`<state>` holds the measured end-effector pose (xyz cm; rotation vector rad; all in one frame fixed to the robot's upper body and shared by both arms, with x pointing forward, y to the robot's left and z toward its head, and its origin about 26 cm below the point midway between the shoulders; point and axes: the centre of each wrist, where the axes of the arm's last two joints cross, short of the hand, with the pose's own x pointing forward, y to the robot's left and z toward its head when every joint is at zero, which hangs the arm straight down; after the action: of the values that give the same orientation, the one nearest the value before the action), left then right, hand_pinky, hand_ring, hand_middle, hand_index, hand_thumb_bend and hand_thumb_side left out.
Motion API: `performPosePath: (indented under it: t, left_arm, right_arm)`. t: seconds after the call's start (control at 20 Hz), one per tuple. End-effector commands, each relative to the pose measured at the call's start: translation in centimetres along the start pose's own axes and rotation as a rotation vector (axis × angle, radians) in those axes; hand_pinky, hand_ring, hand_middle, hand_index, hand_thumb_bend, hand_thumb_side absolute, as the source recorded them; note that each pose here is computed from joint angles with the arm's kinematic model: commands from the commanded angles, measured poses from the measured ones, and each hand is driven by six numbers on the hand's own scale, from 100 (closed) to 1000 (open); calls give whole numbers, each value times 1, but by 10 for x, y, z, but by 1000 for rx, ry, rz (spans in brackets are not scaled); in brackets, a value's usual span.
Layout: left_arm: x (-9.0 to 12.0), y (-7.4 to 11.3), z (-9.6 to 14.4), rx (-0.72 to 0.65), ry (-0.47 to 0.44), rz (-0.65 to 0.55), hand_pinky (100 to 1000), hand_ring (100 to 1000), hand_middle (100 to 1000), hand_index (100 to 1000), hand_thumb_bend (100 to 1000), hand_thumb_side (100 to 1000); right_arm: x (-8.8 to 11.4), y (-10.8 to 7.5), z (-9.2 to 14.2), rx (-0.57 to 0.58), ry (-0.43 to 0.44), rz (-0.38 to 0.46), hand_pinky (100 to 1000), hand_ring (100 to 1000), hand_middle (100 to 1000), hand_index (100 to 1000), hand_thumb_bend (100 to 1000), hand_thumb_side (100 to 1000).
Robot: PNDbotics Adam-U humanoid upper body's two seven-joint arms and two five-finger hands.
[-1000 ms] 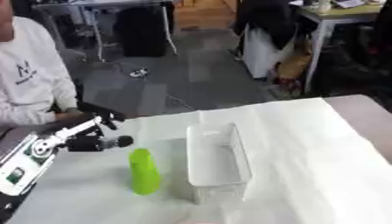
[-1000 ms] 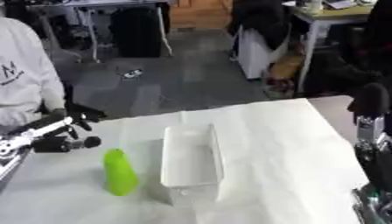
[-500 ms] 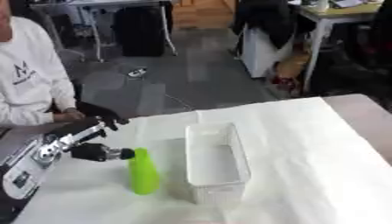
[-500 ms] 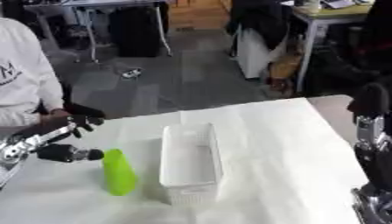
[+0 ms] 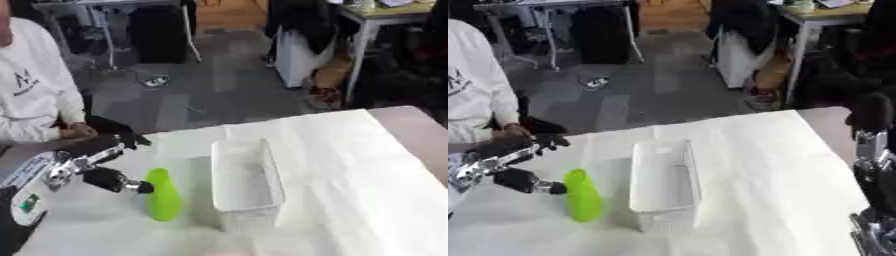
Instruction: Pick up objects on the table and place them in the box.
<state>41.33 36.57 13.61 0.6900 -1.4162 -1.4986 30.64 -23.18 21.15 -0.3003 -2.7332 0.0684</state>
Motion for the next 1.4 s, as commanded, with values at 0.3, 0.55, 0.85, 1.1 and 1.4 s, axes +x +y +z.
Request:
performPosePath:
  t: [0.3,0.55,0.85,1.1,1.4]
  left_arm:
    - [-3,9,-1,2,-26,33,716,853,956,982,787,790]
    - [-1,6,-5,-5,-38,54,698,843,953,985,773,766]
    - [-1,3,-12,-39,-44,79,690,832,941,985,748,743]
    - [-5,-1,-18,-74,-40,127,679,826,935,988,740,743]
    - [-15,-8,-23,-98,-16,182,654,809,923,991,714,738]
  right_arm:
    - [5,0,-5,8,-23,-5,110,300,301,314,387,486]
    - [5,0,-6,8,-25,-8,110,300,301,314,383,483]
    - [5,1,-6,10,-27,-12,110,301,301,315,380,481]
    - [5,2,-6,9,-29,-18,111,301,301,315,378,480]
    - [5,3,-7,8,-30,-25,111,301,301,315,376,479]
